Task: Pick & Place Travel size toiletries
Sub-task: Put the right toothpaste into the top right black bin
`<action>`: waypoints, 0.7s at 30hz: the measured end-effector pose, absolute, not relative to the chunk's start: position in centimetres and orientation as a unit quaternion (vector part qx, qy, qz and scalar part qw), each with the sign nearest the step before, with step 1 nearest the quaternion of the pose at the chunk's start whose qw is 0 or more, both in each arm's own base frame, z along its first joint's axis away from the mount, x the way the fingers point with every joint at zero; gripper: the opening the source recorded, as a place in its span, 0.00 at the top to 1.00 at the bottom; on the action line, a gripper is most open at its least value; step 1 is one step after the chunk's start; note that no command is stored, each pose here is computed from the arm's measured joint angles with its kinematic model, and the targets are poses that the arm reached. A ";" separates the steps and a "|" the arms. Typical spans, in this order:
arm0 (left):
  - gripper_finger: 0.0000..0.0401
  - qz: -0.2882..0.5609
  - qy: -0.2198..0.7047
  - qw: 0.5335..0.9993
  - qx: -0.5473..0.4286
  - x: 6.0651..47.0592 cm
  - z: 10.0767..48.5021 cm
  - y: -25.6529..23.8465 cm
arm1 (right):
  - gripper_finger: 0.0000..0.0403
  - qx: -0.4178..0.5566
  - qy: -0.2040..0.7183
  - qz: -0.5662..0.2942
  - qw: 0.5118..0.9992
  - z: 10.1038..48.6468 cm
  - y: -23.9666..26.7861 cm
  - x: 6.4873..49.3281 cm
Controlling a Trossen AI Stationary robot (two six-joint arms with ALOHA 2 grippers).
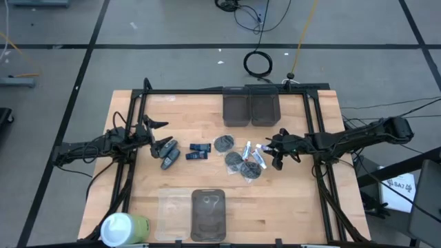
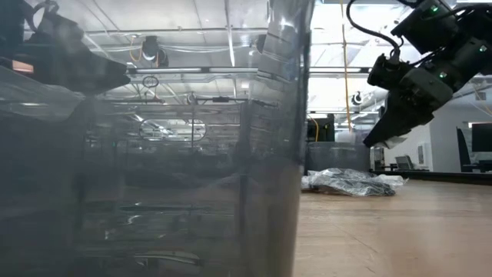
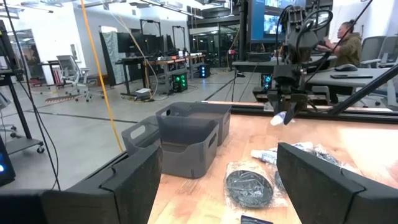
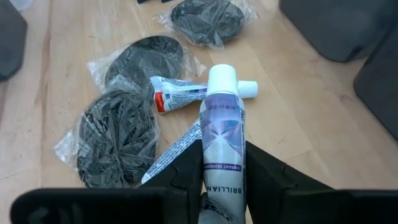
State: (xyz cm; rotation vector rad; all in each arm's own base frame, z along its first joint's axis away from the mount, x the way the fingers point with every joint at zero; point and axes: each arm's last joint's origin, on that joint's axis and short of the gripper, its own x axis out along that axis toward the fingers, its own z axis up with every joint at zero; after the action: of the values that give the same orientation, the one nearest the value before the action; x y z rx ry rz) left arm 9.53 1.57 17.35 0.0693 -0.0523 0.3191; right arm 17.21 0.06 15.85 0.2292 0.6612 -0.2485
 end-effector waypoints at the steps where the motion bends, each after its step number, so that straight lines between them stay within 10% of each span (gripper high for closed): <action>1: 0.23 0.159 -0.026 0.986 0.034 9.5 17.3 1.6 | 0.79 0.112 0.321 -0.121 0.932 16.0 0.1 17.1; 21: 0.23 0.159 -0.026 0.986 0.034 9.5 17.3 1.6 | 0.79 0.100 0.294 -0.114 0.944 17.2 0.0 16.1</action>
State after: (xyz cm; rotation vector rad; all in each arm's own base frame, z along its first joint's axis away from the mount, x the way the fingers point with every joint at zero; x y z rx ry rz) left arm 9.53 1.57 17.34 0.0693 -0.0519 0.3191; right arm 16.08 0.00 17.24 0.2043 0.5985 -0.2332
